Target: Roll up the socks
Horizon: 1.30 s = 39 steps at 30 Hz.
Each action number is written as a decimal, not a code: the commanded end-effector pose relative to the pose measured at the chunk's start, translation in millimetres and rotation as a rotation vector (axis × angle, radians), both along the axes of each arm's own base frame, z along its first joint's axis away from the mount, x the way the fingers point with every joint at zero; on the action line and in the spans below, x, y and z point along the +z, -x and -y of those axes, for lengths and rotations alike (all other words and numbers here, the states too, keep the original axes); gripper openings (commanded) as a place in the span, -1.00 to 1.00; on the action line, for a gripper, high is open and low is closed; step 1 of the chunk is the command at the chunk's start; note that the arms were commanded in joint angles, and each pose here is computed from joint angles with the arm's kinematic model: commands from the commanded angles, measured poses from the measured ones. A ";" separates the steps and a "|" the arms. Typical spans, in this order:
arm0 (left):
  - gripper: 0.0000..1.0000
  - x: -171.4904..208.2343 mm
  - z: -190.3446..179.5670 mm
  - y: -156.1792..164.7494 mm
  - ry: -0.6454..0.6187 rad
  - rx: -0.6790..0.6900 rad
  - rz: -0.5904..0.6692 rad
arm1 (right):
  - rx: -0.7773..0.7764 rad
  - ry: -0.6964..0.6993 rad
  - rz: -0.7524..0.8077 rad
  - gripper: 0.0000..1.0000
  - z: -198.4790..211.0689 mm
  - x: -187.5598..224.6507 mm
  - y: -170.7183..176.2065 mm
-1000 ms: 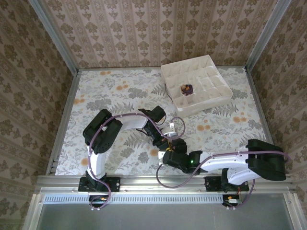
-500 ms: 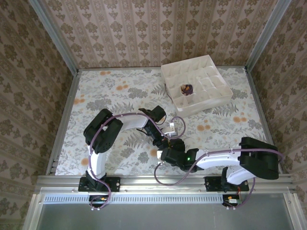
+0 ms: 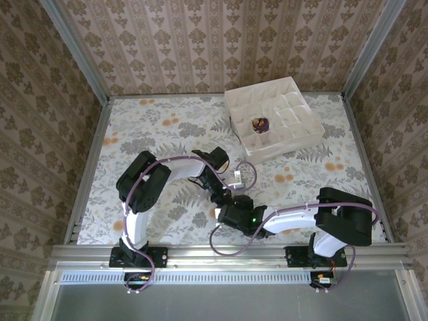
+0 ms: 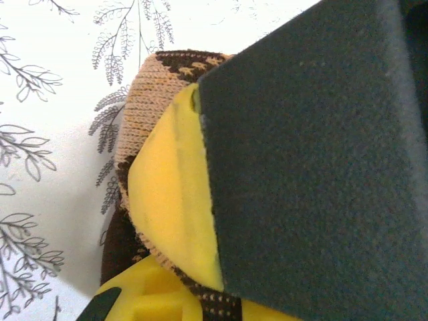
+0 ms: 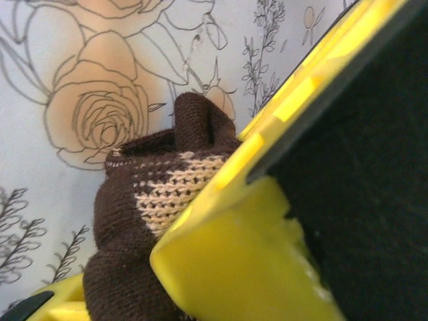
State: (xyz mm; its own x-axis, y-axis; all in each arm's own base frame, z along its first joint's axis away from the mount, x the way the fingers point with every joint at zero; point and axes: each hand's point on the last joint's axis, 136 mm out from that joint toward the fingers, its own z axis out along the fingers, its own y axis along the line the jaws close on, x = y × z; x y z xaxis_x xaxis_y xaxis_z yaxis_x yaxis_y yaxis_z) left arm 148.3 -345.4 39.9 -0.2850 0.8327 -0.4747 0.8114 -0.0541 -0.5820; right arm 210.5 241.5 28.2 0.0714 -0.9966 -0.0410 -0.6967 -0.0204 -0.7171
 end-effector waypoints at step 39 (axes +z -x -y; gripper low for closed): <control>1.00 127.5 -73.5 -78.4 0.447 0.442 0.597 | -0.141 -0.610 -0.171 -1.00 -8.8 72.4 -24.7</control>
